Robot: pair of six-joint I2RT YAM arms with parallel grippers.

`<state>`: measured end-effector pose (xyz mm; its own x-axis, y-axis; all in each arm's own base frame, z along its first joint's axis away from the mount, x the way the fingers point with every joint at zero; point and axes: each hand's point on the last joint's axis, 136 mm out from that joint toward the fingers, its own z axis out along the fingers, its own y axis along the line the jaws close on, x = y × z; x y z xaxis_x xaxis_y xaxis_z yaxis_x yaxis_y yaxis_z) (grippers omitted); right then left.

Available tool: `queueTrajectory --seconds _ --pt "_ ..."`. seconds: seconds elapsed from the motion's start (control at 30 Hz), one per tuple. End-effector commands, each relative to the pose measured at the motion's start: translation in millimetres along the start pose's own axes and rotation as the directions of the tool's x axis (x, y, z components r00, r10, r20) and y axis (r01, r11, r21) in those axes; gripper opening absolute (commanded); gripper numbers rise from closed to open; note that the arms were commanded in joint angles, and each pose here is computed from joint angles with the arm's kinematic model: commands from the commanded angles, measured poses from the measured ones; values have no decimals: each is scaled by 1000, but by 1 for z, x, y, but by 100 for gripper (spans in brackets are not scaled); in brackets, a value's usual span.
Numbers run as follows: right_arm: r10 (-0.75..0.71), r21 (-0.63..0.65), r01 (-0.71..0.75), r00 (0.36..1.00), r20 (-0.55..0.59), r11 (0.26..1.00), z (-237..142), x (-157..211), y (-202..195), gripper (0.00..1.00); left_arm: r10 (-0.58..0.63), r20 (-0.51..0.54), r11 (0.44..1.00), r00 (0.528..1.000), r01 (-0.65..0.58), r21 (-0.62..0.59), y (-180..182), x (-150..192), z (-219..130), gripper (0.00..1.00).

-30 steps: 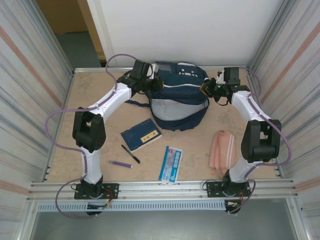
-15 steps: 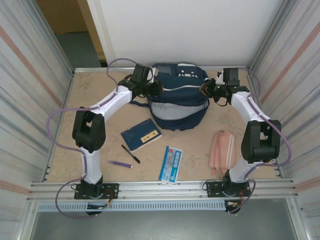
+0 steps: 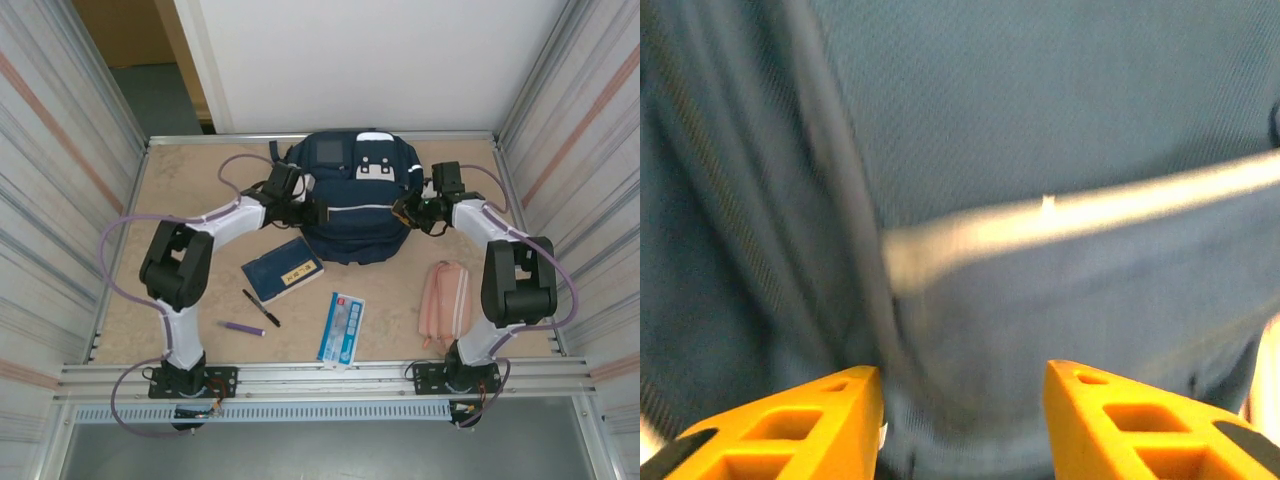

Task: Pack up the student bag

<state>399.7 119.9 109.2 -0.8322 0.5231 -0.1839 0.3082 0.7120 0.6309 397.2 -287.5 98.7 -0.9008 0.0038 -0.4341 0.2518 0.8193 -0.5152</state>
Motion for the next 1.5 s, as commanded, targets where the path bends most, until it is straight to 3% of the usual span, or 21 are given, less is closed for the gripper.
queueTrajectory --seconds 0.0,0.13,0.2,0.37,0.47,0.57,0.7,0.87,1.0,1.23,1.37,1.47 --pt "-134 59 134 991 -5 989 -21 28 16 30 30 102 999 994 -26 -32 -10 -11 -59 52" --pt "-282 173 272 959 36 947 -31 47 29 38 22 23 988 999 -19 -150 22 16 -78 55" --pt "-277 183 270 961 16 945 -31 65 38 43 -21 -14 982 1000 18 -190 43 32 -79 55" --pt "-49 34 56 982 -185 998 -4 155 80 45 -171 -84 958 982 146 -245 93 68 -68 56" --pt "109 -1 -114 954 -280 993 20 202 97 52 -170 -68 944 983 143 -298 116 72 -65 56" --pt "237 63 -231 895 -379 971 46 235 101 58 -168 -54 930 984 141 -339 134 58 -61 57" --pt "312 156 -271 848 -429 950 75 270 96 56 -189 -106 951 976 156 -266 128 62 -44 57" --pt "325 178 -277 870 -371 944 107 269 85 45 -179 -126 955 976 142 -261 131 70 -41 57" --pt "255 133 -222 899 -357 966 122 264 101 34 -196 -144 962 970 162 -221 123 84 -45 57" --pt "121 123 -89 951 -284 988 139 247 104 30 -298 -73 944 952 283 -173 119 111 -61 58" --pt "-14 76 38 956 -294 996 151 240 117 30 -293 -103 933 950 261 -248 130 117 -69 57" --pt "-105 24 117 950 -293 993 158 236 130 31 -311 -63 921 948 284 -265 134 118 -73 57"
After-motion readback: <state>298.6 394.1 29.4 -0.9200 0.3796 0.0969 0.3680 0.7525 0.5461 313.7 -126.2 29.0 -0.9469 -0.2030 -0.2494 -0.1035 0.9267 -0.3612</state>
